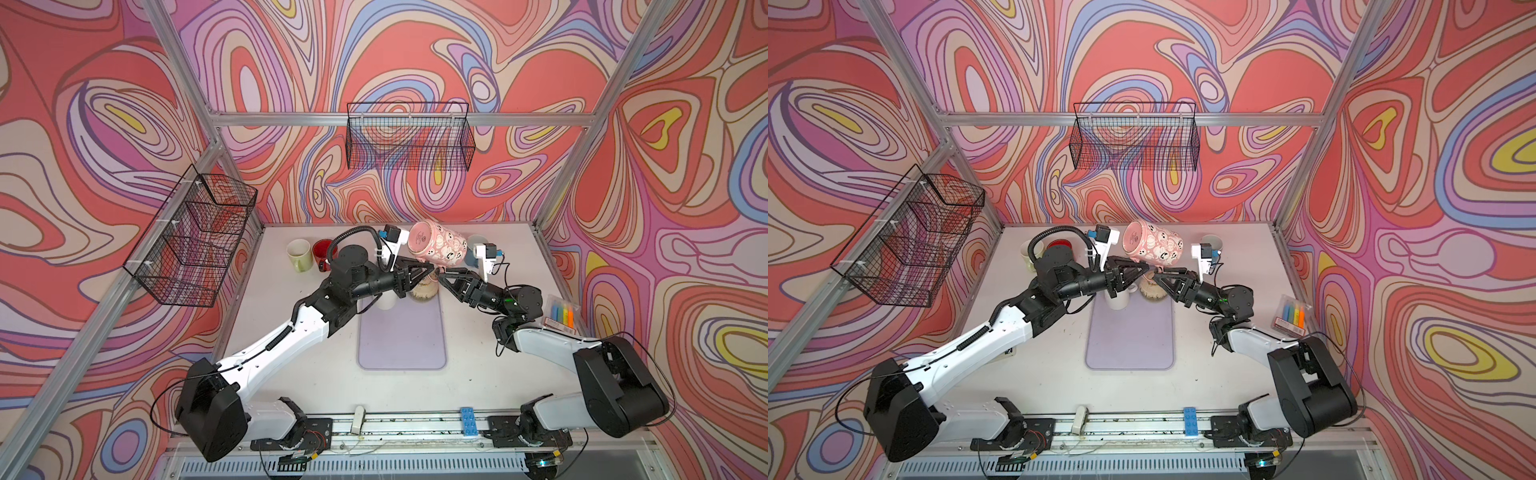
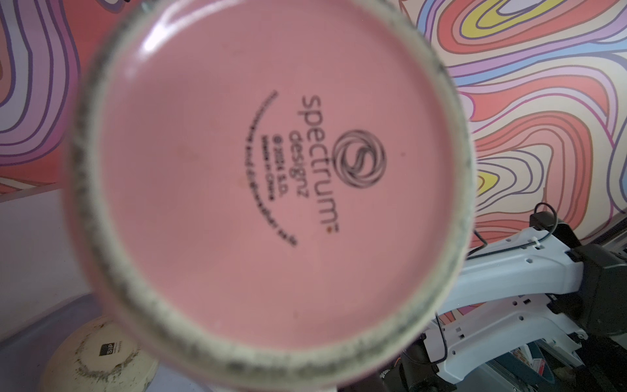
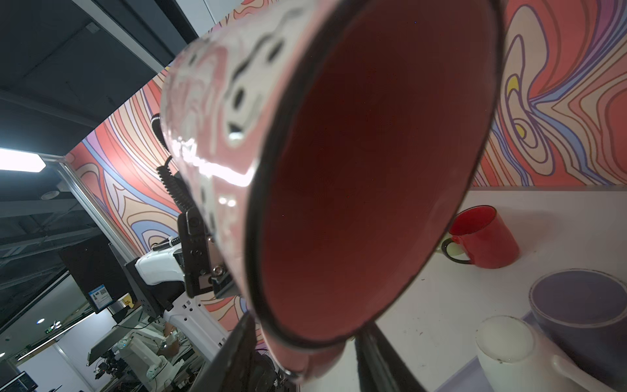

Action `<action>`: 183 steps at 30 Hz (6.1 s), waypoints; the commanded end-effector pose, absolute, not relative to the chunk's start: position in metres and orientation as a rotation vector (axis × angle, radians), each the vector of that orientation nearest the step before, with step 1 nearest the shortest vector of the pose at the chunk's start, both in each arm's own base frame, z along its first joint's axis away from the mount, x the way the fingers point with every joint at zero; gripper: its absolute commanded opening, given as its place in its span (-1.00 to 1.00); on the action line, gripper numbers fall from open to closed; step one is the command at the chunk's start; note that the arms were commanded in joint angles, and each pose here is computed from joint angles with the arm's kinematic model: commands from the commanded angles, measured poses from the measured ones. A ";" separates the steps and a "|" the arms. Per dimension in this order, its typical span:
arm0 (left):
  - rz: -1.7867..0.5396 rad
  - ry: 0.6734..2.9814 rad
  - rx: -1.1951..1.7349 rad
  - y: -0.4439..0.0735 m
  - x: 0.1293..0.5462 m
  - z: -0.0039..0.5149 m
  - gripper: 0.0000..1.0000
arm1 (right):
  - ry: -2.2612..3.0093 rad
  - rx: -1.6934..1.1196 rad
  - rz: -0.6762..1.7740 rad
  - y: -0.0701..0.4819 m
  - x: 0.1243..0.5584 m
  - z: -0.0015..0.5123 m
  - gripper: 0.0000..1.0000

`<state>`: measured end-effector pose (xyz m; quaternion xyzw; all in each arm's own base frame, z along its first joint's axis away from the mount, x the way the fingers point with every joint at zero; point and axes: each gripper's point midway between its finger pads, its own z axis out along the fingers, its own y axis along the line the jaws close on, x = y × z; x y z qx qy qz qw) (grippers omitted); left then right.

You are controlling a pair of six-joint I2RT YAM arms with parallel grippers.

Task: Turn the mug right side up
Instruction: 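Close the right gripper on the pink mug's handle while the left gripper holds it, then open the left gripper and withdraw while the right gripper pulls the mug upright, then carry the upright pink mug with the right gripper toward the blue mug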

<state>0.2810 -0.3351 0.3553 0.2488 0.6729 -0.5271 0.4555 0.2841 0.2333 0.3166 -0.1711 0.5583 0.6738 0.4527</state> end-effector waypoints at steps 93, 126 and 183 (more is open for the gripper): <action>-0.764 1.919 0.340 -0.245 0.340 0.232 0.32 | 2.064 -0.329 0.806 0.180 0.305 0.252 -1.00; -0.296 2.024 0.343 -0.153 0.293 0.283 0.32 | 2.027 -0.029 -0.120 0.049 0.384 0.319 -1.00; -0.329 2.056 0.292 -0.128 0.305 0.247 0.30 | 1.847 0.210 -0.161 -0.058 0.512 0.176 -1.00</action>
